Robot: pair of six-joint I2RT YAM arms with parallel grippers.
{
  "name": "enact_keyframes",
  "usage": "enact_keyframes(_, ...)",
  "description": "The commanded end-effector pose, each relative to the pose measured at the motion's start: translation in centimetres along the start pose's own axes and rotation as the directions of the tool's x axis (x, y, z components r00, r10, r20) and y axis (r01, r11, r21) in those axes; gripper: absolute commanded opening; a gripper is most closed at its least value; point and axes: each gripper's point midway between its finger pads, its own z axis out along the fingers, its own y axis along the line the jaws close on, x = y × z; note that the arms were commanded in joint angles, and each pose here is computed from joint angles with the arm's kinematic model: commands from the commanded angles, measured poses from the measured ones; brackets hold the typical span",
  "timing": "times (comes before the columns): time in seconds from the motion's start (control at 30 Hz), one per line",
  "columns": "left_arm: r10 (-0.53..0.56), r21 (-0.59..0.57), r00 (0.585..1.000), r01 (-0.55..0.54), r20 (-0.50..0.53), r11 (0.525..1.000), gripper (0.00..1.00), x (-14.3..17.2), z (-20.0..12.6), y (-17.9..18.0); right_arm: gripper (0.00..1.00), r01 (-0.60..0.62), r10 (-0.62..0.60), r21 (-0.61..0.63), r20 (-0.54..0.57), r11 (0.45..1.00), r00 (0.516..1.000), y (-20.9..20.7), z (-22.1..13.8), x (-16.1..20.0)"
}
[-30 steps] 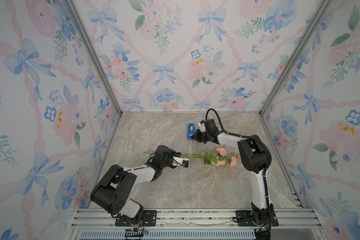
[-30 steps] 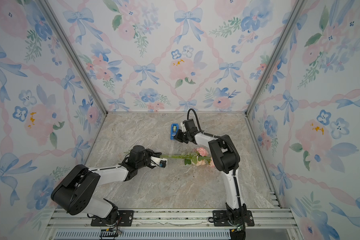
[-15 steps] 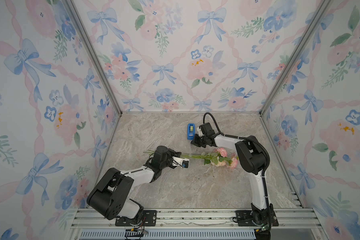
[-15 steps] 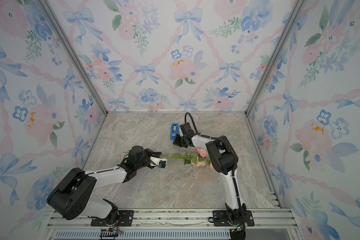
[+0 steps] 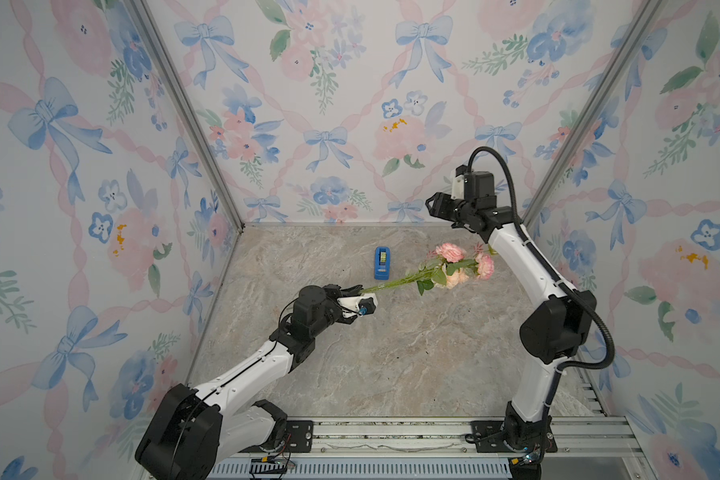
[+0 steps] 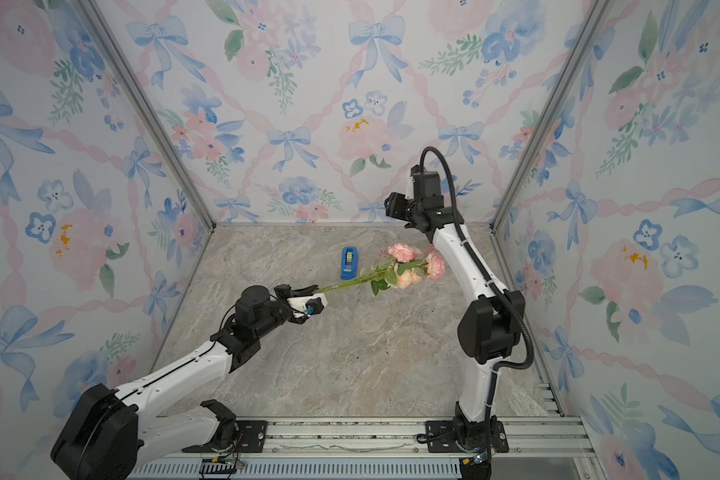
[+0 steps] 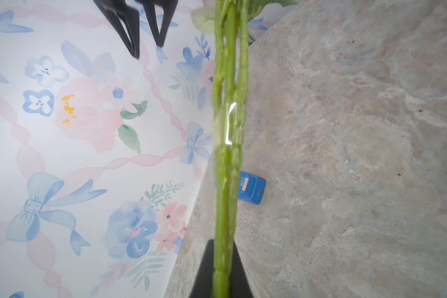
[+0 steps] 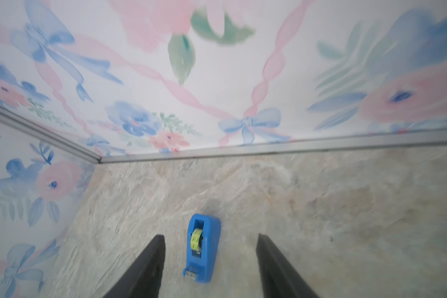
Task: Wrap bouquets with tape
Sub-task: Tear off the tape using the Tape Cutter, then wrap the tape around the bouquet.
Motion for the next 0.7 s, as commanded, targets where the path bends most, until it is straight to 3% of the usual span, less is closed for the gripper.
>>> enact_keyframes(0.0,-0.182,0.015,0.982,0.183,-0.047,0.983,0.0,-0.2,-1.0,0.5,0.64,0.226,-0.231,0.061,0.099,0.972,0.968,1.2,-7.3,-4.1)
enact_keyframes(0.1,-0.282,-0.035,0.958,0.28,-0.055,0.959,0.0,-0.6,-1.6,1.9,0.84,0.312,-0.317,0.059,0.253,0.948,0.914,2.7,-13.7,-6.2)
enact_keyframes(0.17,-0.327,-0.064,0.944,0.323,-0.055,0.944,0.0,-0.9,-2.1,2.9,0.94,0.397,-0.38,0.035,0.379,0.917,0.844,4.1,-17.9,-6.0)
enact_keyframes(0.27,-0.431,-0.13,0.9,0.422,-0.056,0.897,0.0,-1.4,-2.5,5.0,0.98,0.448,-0.407,0.041,0.498,0.893,0.766,4.5,-23.2,-4.1)
enact_keyframes(0.37,-0.496,-0.131,0.868,0.49,-0.016,0.862,0.0,-2.6,-3.0,6.0,0.99,0.504,-0.399,-0.052,0.543,0.862,0.739,5.9,-27.3,-0.7)
enact_keyframes(0.53,-0.523,-0.11,0.852,0.521,0.01,0.847,0.0,-3.9,-3.3,6.4,1.0,0.618,-0.451,-0.231,0.503,0.752,0.737,7.9,-29.5,7.8)
enact_keyframes(0.67,-0.536,-0.066,0.844,0.536,0.027,0.841,0.0,-4.7,-3.6,5.9,0.97,0.688,-0.512,-0.334,0.48,0.645,0.713,8.4,-28.0,15.2)
